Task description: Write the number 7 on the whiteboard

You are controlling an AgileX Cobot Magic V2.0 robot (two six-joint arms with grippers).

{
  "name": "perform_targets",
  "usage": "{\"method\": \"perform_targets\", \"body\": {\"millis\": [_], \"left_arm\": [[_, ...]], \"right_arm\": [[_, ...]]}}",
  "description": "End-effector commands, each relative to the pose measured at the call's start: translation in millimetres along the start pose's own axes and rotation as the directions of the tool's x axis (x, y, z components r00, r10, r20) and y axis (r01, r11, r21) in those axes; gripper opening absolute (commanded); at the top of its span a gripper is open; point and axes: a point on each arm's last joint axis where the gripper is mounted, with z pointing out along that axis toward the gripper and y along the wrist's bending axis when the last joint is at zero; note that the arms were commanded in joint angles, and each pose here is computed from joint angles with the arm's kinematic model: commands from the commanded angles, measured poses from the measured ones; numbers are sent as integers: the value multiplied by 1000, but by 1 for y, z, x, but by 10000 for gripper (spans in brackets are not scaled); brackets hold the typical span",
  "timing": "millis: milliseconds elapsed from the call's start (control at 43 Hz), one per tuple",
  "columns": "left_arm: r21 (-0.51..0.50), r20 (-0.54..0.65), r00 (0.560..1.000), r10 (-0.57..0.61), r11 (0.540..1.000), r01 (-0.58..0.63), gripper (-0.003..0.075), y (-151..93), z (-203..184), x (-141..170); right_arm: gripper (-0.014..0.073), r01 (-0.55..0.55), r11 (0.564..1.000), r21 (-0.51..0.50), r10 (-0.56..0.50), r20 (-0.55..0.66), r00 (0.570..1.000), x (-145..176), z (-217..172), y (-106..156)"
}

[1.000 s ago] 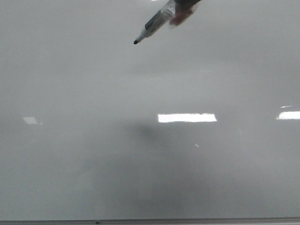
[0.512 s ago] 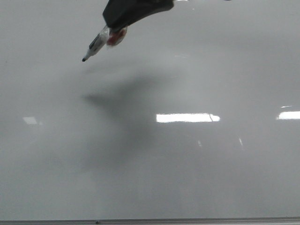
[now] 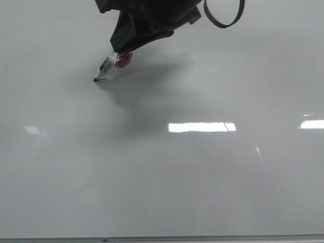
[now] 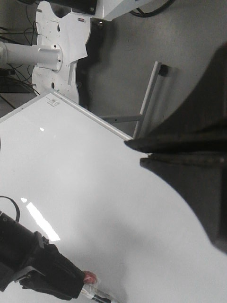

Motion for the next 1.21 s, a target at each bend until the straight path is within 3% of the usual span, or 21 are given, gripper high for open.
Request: {"method": "perform_targets", "body": {"millis": [0,419,930,1000,1070,1186], "left_arm": [[-26,87,996,-27,999,30,-20,4,-2,-14],[-29,92,995,-27,999,30,-20,4,-2,-14],[-29,92,995,-27,999,30,-20,4,-2,-14],[-29,92,995,-27,999,30,-20,4,-2,-14],[-27,93,995,-32,999,35,-20,4,-2,-14],[-22,98,994,-43,999,45,-20,3,-3,-15]], "right_arm": [[-67,-1,998,57,-7,129,992,-27,-25,-10],[-67,-39,988,152,24,99,995,-4,-63,-43],[-67,-46,995,93,60,-158,986,67,-2,-30],[-67,1,999,47,7,-166,986,63,-8,-19],[-67,112,993,-38,-117,-157,981,54,-22,2],[-67,275,942,-193,-299,-112,947,42,-54,41]]}}
